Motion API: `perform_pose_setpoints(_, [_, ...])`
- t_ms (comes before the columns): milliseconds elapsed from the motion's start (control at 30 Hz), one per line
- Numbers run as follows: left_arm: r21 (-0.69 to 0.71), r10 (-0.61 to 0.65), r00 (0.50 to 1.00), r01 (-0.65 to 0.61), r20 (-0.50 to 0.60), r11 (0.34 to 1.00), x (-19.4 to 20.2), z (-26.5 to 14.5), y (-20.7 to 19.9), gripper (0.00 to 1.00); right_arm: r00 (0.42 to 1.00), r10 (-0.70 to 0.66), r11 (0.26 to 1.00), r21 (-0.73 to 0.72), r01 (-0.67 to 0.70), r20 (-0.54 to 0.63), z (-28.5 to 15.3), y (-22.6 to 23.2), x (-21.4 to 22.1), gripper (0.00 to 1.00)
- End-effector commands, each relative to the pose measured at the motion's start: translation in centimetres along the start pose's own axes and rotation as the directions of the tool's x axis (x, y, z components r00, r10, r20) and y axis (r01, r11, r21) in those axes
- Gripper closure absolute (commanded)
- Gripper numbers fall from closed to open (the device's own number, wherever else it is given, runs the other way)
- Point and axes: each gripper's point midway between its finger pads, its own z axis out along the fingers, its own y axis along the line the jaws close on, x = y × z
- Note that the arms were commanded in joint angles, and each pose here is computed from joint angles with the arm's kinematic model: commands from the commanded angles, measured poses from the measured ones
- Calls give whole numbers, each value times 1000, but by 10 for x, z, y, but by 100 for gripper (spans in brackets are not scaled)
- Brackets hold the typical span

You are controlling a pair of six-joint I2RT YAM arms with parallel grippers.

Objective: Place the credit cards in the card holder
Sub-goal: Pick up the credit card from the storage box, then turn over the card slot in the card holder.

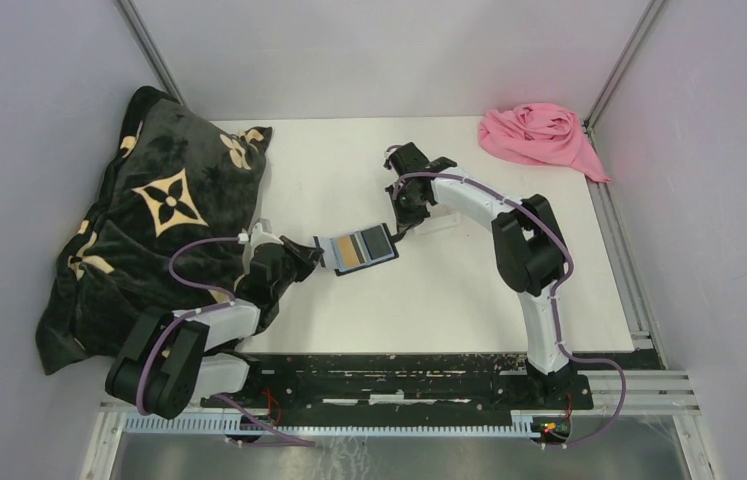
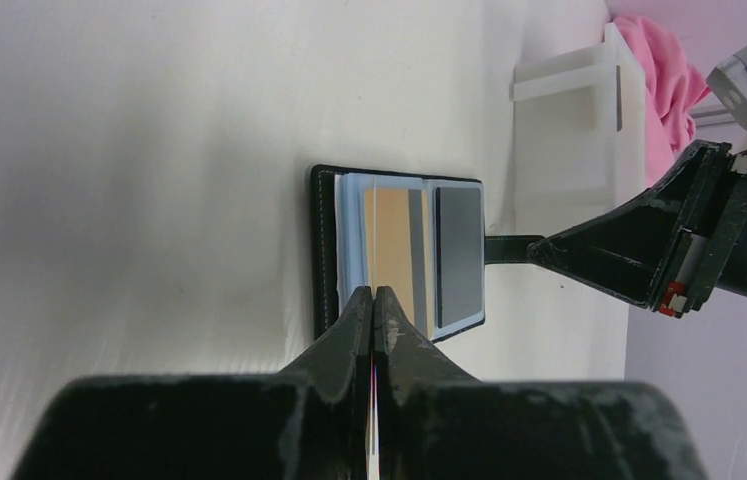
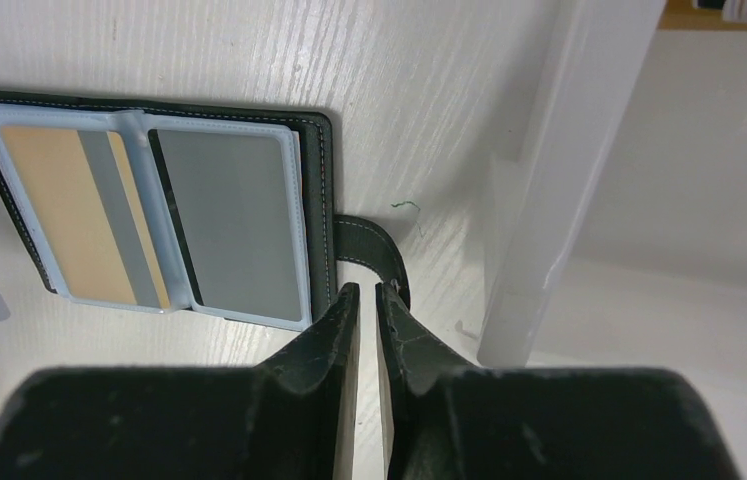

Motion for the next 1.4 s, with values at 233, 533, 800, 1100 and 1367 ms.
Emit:
perform_pose_setpoints(233, [87, -34, 999, 31, 33, 996, -12, 11, -32, 97, 1000, -18, 1000, 6, 18, 20, 2, 0, -11, 85])
perform_pose_setpoints(533, [79, -27, 999, 25, 27, 997, -8, 15, -31, 97, 1000, -26, 1000, 9, 26, 9, 6, -2, -8, 86])
perform_pose_setpoints(800, [59, -21, 999, 18, 42, 998, -8, 15, -28, 97, 999, -32, 999, 6, 32, 2, 9, -3, -7, 86])
perform_pose_setpoints(1100, [10, -18, 997, 17, 72, 1000, -11, 13, -18, 97, 999, -35, 999, 5, 35, -7, 13, -3, -5, 86])
perform_pose_setpoints(1367, [7, -14, 998, 14, 58, 1000, -7, 17, -18, 97, 999, -37, 999, 1, 37, -14, 15, -2, -3, 87])
